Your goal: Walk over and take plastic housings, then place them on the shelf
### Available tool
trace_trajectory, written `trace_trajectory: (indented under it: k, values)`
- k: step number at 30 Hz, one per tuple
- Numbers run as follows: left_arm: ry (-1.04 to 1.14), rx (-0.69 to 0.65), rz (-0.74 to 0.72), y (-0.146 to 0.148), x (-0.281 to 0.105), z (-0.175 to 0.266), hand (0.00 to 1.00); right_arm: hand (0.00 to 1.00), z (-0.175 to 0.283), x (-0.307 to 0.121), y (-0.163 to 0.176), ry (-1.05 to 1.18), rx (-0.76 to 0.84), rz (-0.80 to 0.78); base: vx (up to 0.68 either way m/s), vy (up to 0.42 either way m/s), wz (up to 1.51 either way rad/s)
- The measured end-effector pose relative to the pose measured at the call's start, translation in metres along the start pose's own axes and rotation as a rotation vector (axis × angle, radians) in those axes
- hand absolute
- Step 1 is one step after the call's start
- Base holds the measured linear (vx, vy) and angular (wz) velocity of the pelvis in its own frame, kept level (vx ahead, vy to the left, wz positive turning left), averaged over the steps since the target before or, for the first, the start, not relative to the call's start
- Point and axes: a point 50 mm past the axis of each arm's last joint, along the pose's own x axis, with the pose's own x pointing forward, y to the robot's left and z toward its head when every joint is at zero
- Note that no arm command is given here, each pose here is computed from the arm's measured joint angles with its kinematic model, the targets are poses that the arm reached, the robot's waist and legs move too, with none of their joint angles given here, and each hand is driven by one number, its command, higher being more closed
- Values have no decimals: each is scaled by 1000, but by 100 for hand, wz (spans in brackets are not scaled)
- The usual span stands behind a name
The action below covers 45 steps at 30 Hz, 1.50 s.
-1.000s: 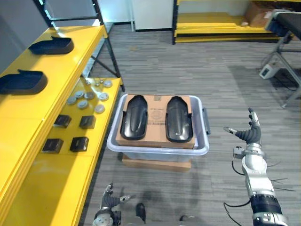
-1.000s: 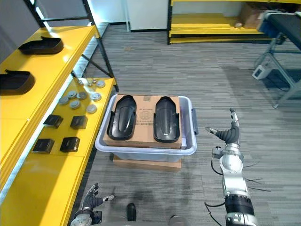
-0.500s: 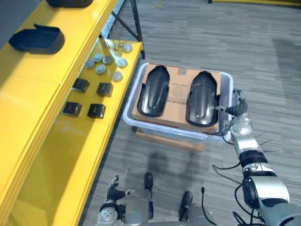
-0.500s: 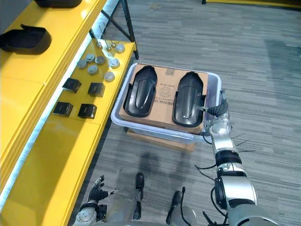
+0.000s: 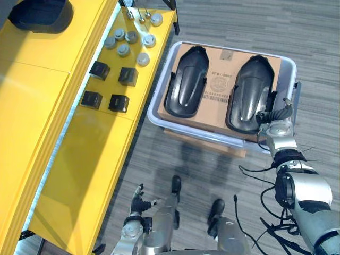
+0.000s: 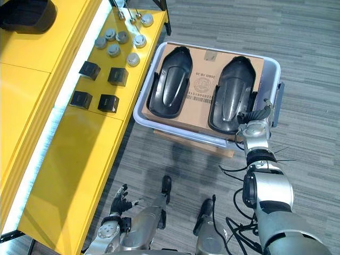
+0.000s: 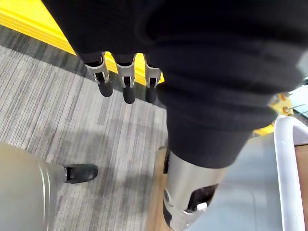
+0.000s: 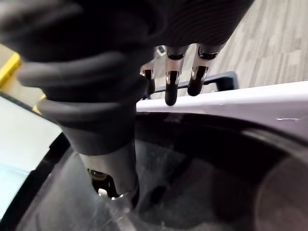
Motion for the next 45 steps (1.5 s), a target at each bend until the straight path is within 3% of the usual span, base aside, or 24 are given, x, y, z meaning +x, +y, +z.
trace_trajectory:
  k: [12,18,24,35,45]
  values:
    - [9,3,0,0,0,-2,0,100,-16,-6,-3,-25,-9,-8,-78,-7,-8]
    - [-3,-1,6,2,4,3,0,100,-21,-33,-3,-171,32,-37,-82,6,-16]
    - [-29,-20,33,14,2,9,0,100,-56,-66,-15,-206,-13,-77,60,9,-14]
    - [-358,-168,62,13,-8,86,0,100,-36,-114,-14,-405,11,-97,47,-16,-7]
    - [-597,-226,-64,-24,-22,146,0,100,-4,-171,22,-613,108,110,-14,2,-5]
